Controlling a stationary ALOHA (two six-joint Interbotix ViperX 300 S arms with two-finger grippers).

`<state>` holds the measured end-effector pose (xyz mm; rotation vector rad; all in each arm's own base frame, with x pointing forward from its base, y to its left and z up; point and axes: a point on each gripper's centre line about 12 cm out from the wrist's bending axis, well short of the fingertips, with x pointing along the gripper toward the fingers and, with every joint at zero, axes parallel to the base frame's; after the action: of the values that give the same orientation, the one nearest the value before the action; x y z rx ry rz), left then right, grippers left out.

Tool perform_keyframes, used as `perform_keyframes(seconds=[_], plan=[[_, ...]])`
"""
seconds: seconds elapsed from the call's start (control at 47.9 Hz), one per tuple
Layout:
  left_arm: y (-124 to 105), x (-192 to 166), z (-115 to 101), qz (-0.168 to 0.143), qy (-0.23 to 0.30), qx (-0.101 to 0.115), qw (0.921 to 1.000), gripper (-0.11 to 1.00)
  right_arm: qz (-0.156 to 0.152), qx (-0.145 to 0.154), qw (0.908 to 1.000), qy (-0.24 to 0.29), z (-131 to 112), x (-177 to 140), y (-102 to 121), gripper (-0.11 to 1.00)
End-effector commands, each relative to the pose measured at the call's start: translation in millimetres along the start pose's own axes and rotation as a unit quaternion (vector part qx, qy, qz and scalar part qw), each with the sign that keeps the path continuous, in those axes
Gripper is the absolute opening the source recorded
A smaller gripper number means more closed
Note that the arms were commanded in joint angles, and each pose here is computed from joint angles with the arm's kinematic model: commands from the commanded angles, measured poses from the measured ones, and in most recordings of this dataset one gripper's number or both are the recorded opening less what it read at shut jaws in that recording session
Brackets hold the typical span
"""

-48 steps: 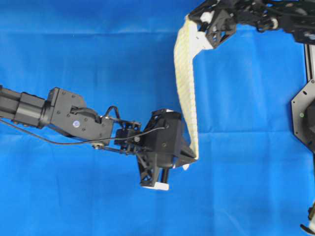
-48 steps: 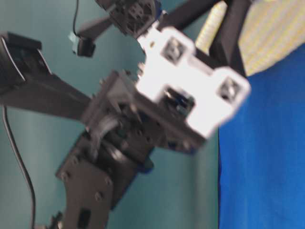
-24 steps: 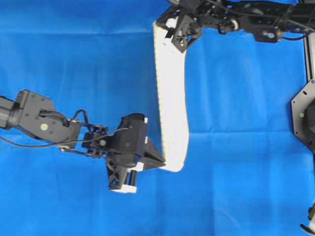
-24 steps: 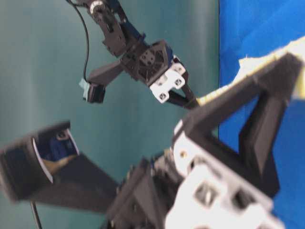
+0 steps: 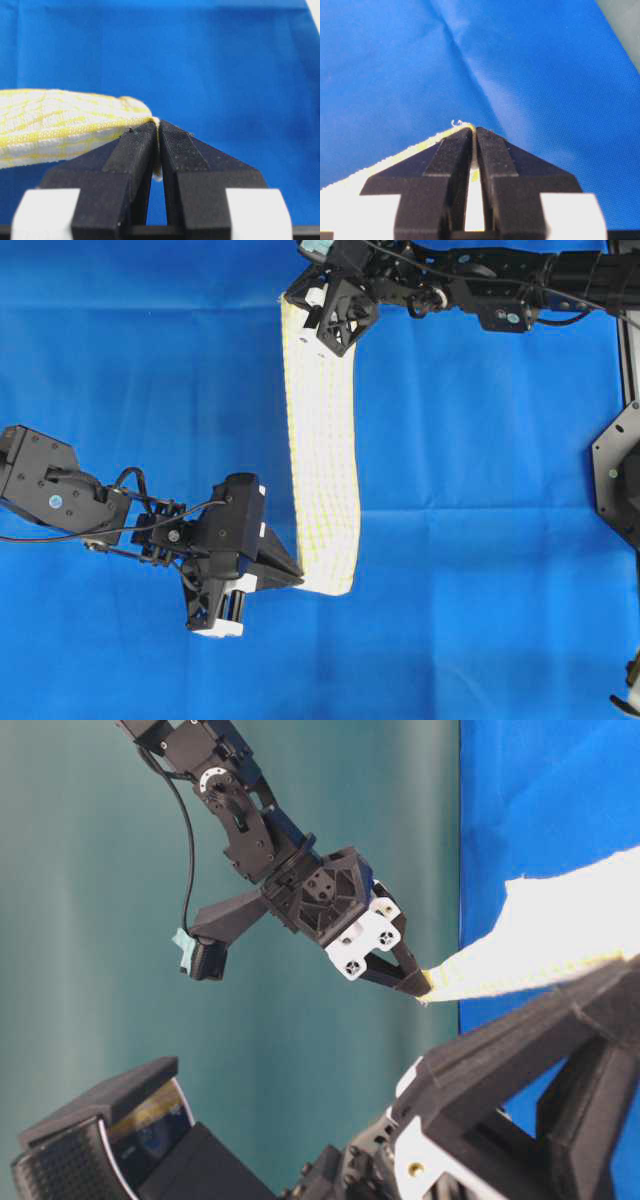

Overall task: Fold the yellow towel.
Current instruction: 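Lay the strip down vertically and release both grippers, then move both grippers to the top corners of the vertical strip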

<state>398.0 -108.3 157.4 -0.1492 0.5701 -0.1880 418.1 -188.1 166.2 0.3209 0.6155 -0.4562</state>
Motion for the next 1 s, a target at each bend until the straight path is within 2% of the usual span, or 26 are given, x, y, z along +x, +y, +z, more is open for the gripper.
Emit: perform_keyframes(seconds=[0.0, 0.251, 0.292, 0.334, 0.397, 0.48, 0.543, 0.585, 0.626, 0.793, 0.981], plan=[[-3.8, -5.8, 13.4, -0.005, -0.017, -0.001, 0.9998, 0.02, 0.003, -0.001, 0.9998, -0.021, 15.0, -5.5, 2.7, 0.03], [1.3, -4.1, 10.7, 0.002, -0.006, -0.004, 1.0000, 0.03, 0.007, -0.004, 0.9997, -0.023, 14.3, -5.5, 6.8, 0.04], [1.9, -4.0, 10.7, 0.003, -0.004, -0.004, 1.0000, 0.06, 0.008, -0.005, 0.9997, -0.023, 14.7, -5.5, 8.3, 0.05], [2.7, -4.5, 10.2, 0.004, -0.002, -0.005, 1.0000, 0.14, 0.008, -0.005, 0.9997, -0.022, 13.9, -5.5, 8.9, 0.07], [2.7, -5.3, 9.9, 0.005, 0.001, -0.004, 1.0000, 0.31, 0.011, -0.007, 0.9997, -0.023, 13.5, -5.5, 11.6, 0.20], [2.7, -8.2, 8.9, 0.006, 0.010, -0.003, 0.9999, 0.57, 0.013, -0.010, 0.9996, -0.023, 13.0, -6.0, 14.4, 0.46], [3.4, -12.5, 10.6, 0.008, 0.018, -0.003, 0.9998, 0.66, 0.013, -0.010, 0.9996, -0.023, 12.8, -6.9, 14.3, 0.64], [4.8, -17.0, 11.7, 0.012, 0.027, -0.004, 0.9996, 0.64, 0.013, -0.010, 0.9996, -0.024, 13.0, -8.3, 14.4, 0.74], [6.5, -21.5, 14.5, 0.015, 0.033, -0.007, 0.9993, 0.60, 0.014, -0.010, 0.9995, -0.028, 15.0, -12.1, 14.8, 0.78], [15.8, -43.2, 23.1, 0.028, 0.045, -0.015, 0.9985, 0.46, 0.017, -0.010, 0.9988, -0.046, 22.1, -35.5, 16.0, 0.71], [32.4, -71.2, 28.3, 0.045, 0.029, -0.024, 0.9983, 0.46, 0.024, -0.013, 0.9976, -0.063, 16.4, -71.0, 19.5, 0.71]])
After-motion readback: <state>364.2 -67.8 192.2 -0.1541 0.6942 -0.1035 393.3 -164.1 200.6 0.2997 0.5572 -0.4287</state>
